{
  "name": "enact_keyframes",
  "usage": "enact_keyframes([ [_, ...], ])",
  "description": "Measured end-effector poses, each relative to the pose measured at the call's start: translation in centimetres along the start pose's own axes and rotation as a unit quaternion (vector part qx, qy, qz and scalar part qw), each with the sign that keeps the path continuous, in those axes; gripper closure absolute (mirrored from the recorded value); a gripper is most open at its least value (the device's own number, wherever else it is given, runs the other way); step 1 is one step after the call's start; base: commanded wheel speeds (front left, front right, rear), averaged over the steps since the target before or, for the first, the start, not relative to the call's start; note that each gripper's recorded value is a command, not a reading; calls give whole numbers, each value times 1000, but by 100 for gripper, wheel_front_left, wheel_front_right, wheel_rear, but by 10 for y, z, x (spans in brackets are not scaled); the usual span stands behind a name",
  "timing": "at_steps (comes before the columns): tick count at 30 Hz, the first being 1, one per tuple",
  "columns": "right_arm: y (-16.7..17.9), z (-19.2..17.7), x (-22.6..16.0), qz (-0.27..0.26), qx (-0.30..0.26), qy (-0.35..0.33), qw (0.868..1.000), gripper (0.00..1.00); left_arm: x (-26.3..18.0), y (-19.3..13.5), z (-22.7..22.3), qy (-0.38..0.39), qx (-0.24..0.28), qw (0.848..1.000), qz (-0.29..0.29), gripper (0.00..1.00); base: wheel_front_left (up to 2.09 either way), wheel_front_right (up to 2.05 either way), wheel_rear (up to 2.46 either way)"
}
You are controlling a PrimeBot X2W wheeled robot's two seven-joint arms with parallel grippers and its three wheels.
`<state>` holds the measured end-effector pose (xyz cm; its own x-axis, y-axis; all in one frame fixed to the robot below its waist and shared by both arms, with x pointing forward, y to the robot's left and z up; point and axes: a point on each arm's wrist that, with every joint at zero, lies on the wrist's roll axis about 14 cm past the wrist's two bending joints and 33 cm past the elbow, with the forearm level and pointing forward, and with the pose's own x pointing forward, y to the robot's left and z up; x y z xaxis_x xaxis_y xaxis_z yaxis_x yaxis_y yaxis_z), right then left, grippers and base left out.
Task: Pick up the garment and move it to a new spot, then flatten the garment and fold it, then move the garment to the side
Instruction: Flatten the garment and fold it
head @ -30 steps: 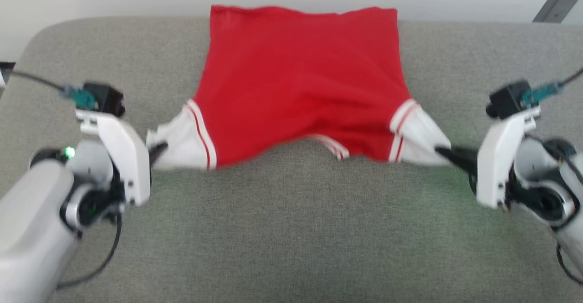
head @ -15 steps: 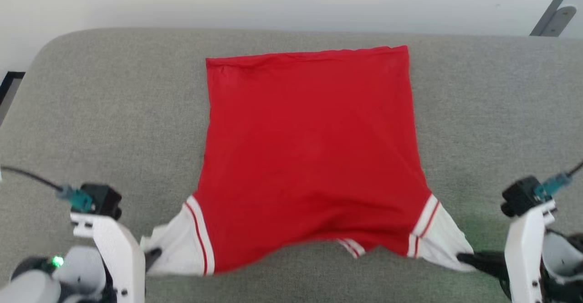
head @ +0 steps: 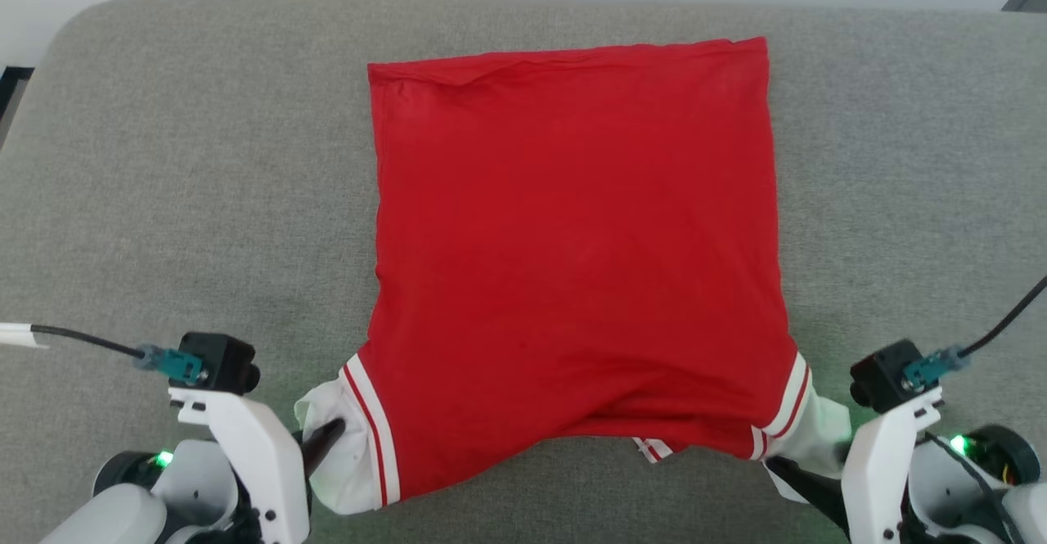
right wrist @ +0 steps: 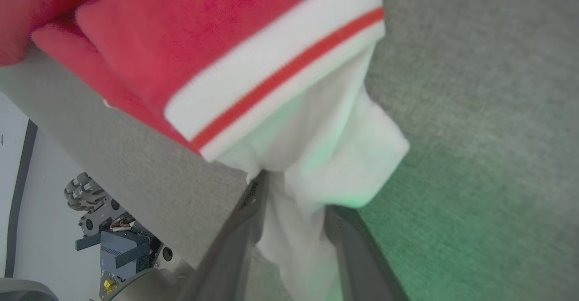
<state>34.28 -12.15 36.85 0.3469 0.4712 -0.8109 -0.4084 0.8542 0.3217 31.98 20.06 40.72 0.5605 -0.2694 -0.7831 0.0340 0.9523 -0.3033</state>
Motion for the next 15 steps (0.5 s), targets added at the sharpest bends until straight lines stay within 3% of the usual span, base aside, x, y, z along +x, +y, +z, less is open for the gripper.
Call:
enact_keyframes([
  [5,-2,26,-6,-4,-16,-31,999,0,11,-3,11,-20,5,1000,-11,100,0,0,0],
  [10,-5,77,-27,-12,-24,-101,995,0,17,-3,16,-29,3,999,-17,100,0,0,0],
  [15,-16,148,-44,-48,-36,-202,978,0,24,-6,22,-36,-2,999,-25,100,0,0,0],
])
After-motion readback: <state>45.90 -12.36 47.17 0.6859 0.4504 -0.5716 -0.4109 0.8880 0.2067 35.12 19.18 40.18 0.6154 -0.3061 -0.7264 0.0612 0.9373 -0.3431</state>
